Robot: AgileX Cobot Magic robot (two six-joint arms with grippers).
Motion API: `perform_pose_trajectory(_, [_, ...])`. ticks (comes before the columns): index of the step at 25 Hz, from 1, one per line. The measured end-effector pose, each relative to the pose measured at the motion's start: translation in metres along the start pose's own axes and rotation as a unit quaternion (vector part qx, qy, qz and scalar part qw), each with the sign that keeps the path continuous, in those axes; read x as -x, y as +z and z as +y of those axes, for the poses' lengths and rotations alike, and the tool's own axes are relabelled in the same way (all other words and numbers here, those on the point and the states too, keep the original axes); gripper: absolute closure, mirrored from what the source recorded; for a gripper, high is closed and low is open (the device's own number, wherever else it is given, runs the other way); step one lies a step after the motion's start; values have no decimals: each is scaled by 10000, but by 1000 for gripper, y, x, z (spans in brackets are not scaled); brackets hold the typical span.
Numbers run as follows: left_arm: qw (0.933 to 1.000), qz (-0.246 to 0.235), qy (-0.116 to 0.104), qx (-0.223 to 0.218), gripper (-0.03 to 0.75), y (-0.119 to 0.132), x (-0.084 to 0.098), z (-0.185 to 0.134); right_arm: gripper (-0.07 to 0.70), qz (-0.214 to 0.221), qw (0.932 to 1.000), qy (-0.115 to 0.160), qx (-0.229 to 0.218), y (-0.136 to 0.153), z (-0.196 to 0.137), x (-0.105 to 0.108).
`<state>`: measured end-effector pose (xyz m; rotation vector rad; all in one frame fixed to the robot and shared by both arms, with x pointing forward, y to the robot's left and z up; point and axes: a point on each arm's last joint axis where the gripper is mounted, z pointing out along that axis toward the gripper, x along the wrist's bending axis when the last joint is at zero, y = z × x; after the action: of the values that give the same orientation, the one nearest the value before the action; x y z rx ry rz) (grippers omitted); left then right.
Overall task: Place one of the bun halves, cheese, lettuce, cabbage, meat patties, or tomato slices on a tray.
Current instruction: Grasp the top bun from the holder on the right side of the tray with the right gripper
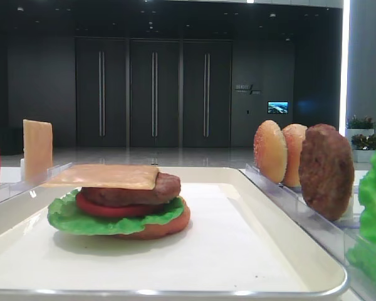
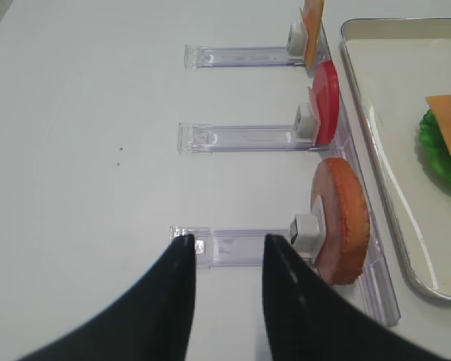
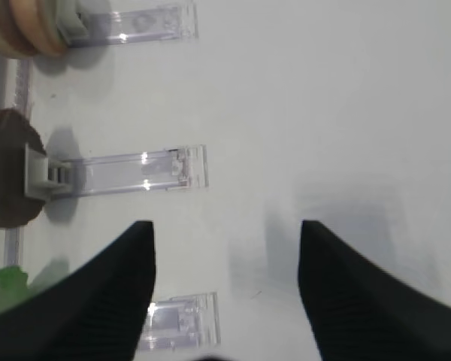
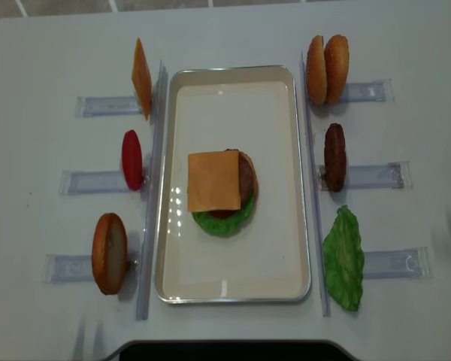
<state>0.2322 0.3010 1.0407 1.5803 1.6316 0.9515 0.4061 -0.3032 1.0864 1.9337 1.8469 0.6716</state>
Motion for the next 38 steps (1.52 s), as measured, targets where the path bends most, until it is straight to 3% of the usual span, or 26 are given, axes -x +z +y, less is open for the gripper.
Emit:
perform_pose_trajectory(4, [10000,0,0,5,515,0,0,0,230,2,9988,5,-494,42,55,4])
perform_pose_trajectory(10, [10000,0,0,5,547,0,0,0,230,21,9972,-141,-734,95,115,7])
perform_pose_trajectory(19, [10000,0,4,1,601,0,0,0,230,-6,9950,-280,-961,142,162,7])
perform_pose_trajectory(22, [10000,0,4,1,608,0,0,0,238,95,9938,-426,-1022,145,166,-15])
perform_pose_trajectory(31, [10000,0,10,-5,611,0,0,0,248,512,9841,-1290,-1111,144,144,-148])
perform_pose_trajectory(34, [10000,0,10,-5,613,0,0,0,248,498,9820,-1428,-1135,150,140,-170])
perform_pose_trajectory(38, [10000,0,12,-5,630,0,0,0,248,453,9806,-1522,-1154,164,141,-179])
